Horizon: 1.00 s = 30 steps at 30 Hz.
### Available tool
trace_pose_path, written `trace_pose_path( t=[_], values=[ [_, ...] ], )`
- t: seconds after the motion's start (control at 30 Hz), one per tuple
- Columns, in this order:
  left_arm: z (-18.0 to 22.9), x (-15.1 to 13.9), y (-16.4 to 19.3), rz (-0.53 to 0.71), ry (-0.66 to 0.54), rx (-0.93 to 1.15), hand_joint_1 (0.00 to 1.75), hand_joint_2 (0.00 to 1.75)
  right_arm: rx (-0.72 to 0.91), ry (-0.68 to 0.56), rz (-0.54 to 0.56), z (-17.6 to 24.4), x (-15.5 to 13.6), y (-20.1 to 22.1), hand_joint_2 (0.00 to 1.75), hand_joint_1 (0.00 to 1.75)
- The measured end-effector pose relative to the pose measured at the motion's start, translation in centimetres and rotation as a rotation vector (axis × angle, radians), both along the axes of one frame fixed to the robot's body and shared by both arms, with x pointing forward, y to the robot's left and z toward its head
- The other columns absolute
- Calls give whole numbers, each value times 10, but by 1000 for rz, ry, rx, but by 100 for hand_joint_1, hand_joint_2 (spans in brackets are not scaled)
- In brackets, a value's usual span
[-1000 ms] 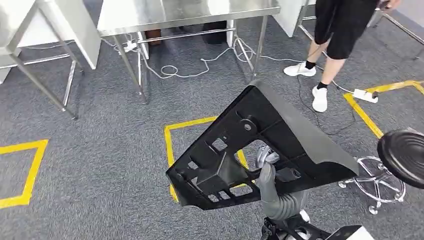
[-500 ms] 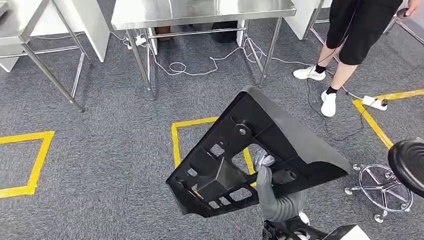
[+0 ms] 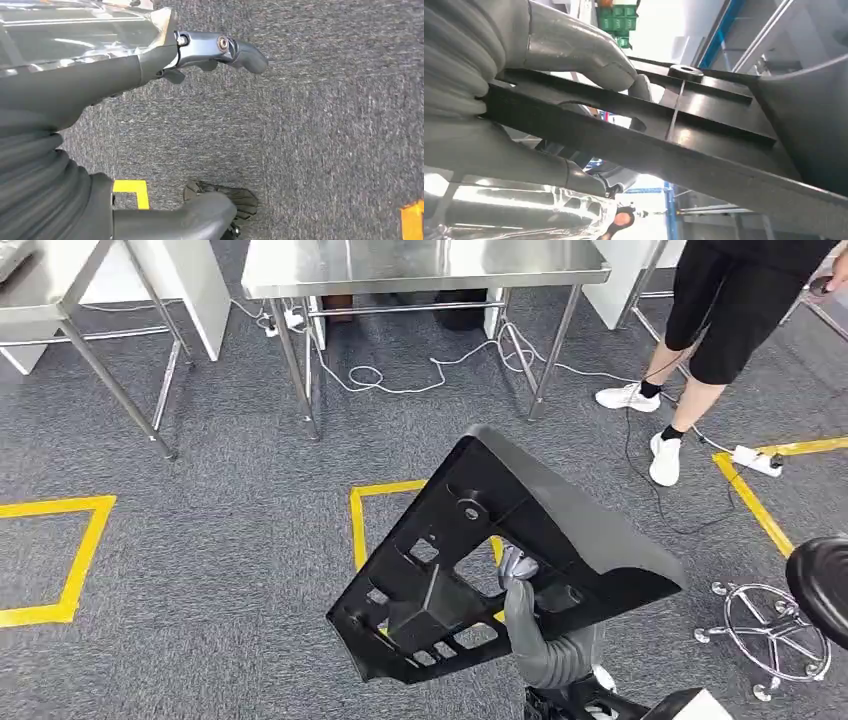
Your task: Take the parts from the cabinet and place them on the table.
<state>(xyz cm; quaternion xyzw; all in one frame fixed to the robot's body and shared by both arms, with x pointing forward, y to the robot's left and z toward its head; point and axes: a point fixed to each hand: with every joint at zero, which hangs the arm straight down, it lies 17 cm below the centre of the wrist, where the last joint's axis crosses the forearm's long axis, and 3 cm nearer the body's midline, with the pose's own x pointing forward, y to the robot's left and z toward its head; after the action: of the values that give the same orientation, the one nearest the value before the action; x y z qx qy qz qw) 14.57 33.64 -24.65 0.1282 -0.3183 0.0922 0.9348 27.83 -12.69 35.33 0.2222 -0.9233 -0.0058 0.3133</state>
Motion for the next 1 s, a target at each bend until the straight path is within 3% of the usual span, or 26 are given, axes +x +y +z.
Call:
trace_pose_path(
  t=[0.7, 1.0],
  values=[
    [-2, -3, -6, -16, 9, -15, 0, 175, -6, 2, 12, -2, -4, 4, 175, 175],
    [-2, -2, -12, -55, 9, -13, 0, 175, 0, -6, -33, 4, 0, -2, 175, 175]
  ],
)
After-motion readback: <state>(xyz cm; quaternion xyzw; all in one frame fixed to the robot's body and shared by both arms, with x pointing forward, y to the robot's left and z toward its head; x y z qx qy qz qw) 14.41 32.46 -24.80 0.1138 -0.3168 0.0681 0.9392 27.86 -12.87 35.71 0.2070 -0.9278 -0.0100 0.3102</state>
